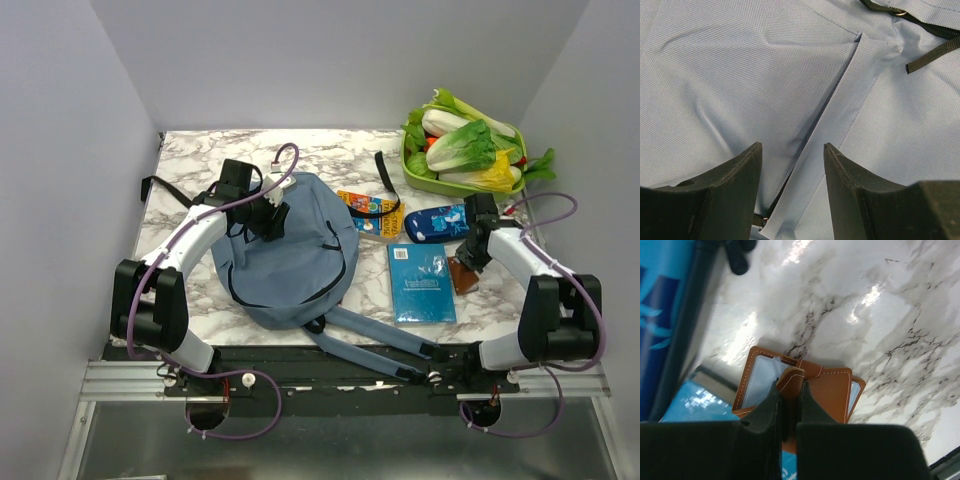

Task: Pack the student bag
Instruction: Pick up the personal item from the center of the board, then place the personal item at the center of the board.

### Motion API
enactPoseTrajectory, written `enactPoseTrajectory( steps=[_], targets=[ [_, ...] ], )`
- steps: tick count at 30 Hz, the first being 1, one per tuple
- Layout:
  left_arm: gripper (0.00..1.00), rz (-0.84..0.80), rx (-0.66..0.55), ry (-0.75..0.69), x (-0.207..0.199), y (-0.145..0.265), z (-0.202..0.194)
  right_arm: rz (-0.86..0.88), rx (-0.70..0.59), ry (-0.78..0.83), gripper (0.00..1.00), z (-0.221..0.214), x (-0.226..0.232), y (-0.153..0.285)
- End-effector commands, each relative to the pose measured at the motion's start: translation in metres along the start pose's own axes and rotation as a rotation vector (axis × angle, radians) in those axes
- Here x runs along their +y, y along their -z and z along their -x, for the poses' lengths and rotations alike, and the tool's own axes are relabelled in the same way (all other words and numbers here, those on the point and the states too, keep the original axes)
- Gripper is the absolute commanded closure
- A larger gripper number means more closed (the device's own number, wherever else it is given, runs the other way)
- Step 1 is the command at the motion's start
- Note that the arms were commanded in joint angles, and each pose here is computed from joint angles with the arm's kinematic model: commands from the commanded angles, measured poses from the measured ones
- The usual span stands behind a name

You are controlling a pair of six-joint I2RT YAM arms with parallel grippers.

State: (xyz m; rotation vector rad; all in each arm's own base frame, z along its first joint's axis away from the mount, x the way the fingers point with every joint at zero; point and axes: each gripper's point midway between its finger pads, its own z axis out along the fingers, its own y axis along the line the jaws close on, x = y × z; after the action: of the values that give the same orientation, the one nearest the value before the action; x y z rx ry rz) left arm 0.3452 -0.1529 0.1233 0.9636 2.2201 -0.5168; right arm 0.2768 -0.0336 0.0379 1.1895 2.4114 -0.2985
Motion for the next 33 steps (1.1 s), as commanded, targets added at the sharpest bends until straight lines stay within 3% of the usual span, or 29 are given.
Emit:
enactPoseTrajectory(
  steps=[1,5,7,10,16,20,23,33],
  targets=[
    [0.4,0.017,-0.012,-0.012,0.003,0.004,0.002,0.161,-0.016,-0.033,0.93,0.009,0.018,0.027],
    [0.41,0.013,-0.018,-0.006,0.003,0.004,0.005,0.43,-0.105,0.033,0.8,0.022,0.051,0.082],
    [0.41,0.014,-0.022,-0.005,0.004,0.004,0.006,0.547,-0.146,0.091,0.8,0.022,0.076,0.11],
    [0.41,0.013,-0.027,0.0,0.003,0.004,0.009,0.627,-0.162,0.227,0.74,0.014,0.106,0.134],
    [0.41,0.024,-0.029,-0.005,0.002,0.009,0.008,0.584,-0.067,0.407,0.51,-0.029,0.133,0.109],
    [0.41,0.029,-0.025,-0.01,0.002,0.012,0.006,0.525,-0.046,0.454,0.15,-0.04,0.138,0.089],
    [0.4,0.029,-0.024,-0.011,0.001,0.013,0.007,0.485,-0.056,0.46,0.02,-0.037,0.138,0.084],
    [0.41,0.029,-0.017,-0.006,0.002,0.011,0.005,0.527,-0.067,0.379,0.0,-0.042,0.111,0.099]
  ],
)
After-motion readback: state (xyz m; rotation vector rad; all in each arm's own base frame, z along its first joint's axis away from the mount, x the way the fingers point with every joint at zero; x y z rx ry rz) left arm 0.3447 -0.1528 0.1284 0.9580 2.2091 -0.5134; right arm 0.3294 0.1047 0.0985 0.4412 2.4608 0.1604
